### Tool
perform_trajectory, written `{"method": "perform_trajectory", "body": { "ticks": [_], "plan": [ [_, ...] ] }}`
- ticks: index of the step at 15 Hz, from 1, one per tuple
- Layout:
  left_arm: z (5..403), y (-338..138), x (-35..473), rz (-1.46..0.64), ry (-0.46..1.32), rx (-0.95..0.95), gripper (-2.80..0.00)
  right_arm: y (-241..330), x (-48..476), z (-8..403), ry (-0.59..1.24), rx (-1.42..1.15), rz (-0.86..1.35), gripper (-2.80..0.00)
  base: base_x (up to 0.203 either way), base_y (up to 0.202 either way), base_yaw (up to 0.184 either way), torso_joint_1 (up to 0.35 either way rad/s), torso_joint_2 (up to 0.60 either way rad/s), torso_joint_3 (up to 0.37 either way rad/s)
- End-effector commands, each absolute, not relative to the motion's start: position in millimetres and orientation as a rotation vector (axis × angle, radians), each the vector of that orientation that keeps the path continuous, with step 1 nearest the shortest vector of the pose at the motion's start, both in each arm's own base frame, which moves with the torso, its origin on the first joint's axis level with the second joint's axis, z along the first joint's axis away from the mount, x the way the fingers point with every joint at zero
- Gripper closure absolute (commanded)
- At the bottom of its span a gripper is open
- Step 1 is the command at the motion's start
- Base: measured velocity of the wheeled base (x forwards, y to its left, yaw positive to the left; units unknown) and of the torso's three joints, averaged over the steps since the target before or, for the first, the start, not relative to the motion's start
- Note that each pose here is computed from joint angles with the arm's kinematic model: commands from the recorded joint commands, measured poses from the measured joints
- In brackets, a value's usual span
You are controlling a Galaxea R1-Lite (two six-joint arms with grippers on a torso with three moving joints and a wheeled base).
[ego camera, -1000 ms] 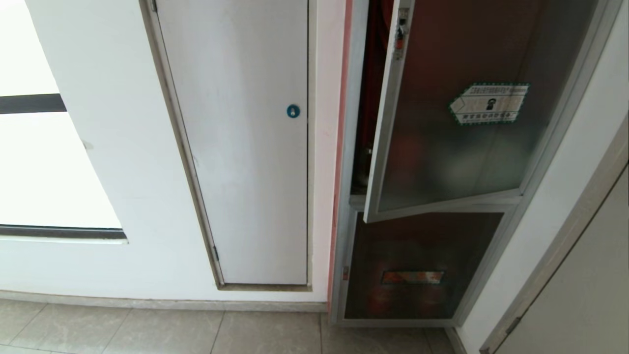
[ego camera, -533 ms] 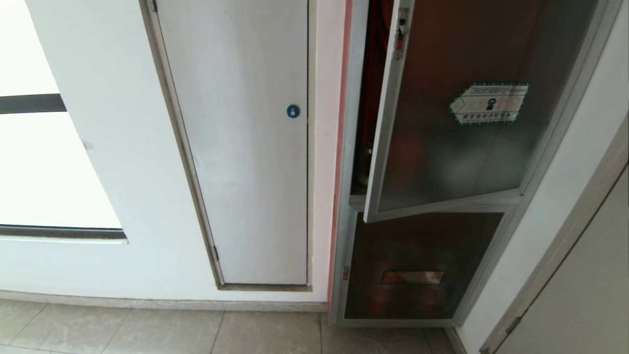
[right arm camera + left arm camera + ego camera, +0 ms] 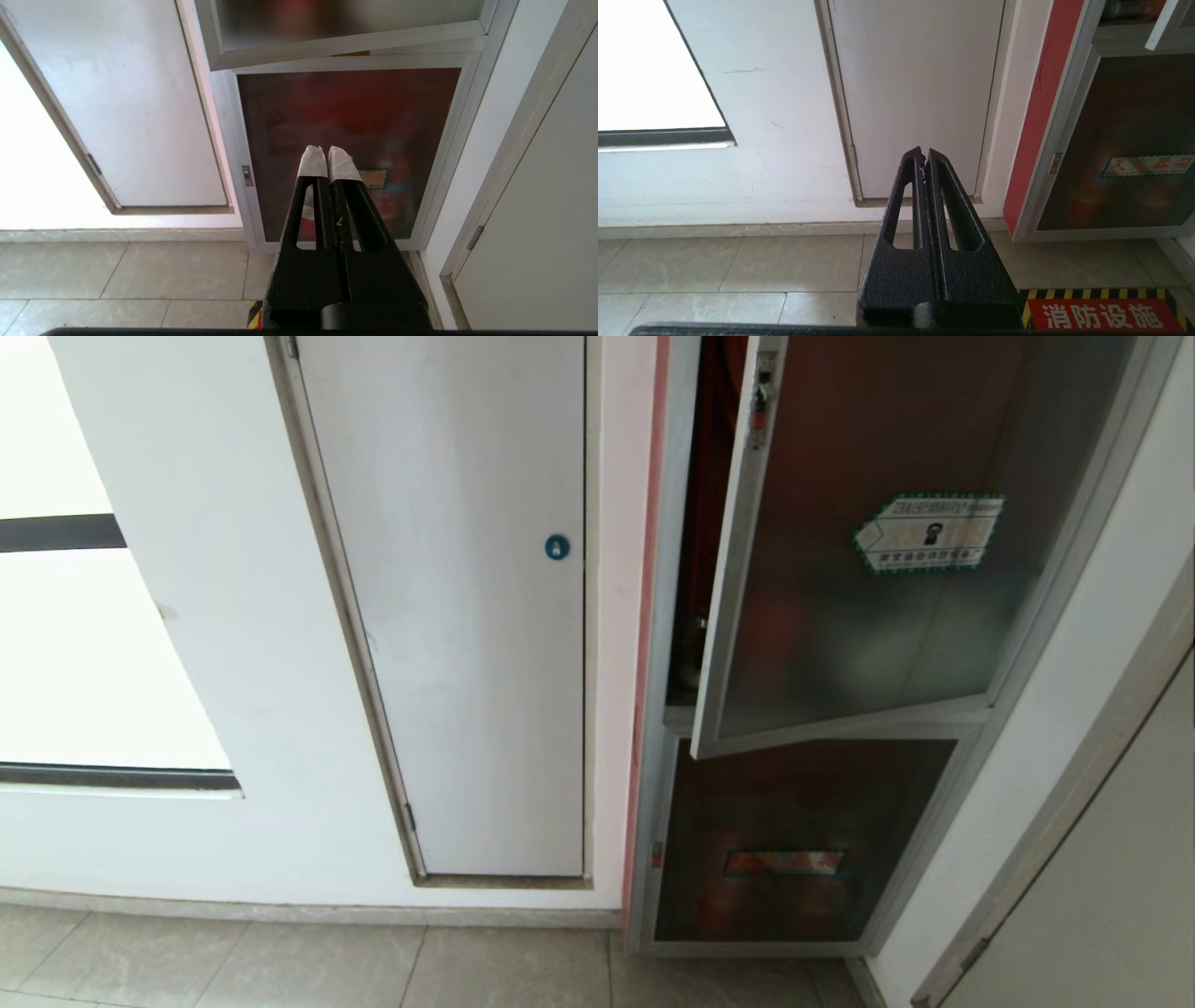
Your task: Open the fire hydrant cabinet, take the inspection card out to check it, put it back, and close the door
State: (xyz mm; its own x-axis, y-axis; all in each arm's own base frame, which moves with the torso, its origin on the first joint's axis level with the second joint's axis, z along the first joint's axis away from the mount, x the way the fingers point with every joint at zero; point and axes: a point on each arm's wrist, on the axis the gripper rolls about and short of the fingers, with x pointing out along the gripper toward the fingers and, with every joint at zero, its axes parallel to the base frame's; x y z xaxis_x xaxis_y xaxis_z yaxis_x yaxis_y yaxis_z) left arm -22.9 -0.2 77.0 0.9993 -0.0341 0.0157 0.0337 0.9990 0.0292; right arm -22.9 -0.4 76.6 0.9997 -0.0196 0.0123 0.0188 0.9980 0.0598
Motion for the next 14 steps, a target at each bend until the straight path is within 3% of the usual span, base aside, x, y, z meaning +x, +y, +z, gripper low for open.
{"method": "perform_trajectory", "body": {
  "ticks": [1,14],
  "plan": [
    [73.6,-0.2,-21.9,-0.034,-0.004,0.029,0.00,-0.4,-22.6,75.9,-0.010,0.060,-0.020,0.00,0.000,0.000,0.000,0.000,0.00,0.000],
    [73.7,-0.2,-21.9,-0.034,-0.004,0.030,0.00,-0.4,-22.6,75.9,-0.010,0.060,-0.020,0.00,0.000,0.000,0.000,0.000,0.00,0.000]
  ]
}}
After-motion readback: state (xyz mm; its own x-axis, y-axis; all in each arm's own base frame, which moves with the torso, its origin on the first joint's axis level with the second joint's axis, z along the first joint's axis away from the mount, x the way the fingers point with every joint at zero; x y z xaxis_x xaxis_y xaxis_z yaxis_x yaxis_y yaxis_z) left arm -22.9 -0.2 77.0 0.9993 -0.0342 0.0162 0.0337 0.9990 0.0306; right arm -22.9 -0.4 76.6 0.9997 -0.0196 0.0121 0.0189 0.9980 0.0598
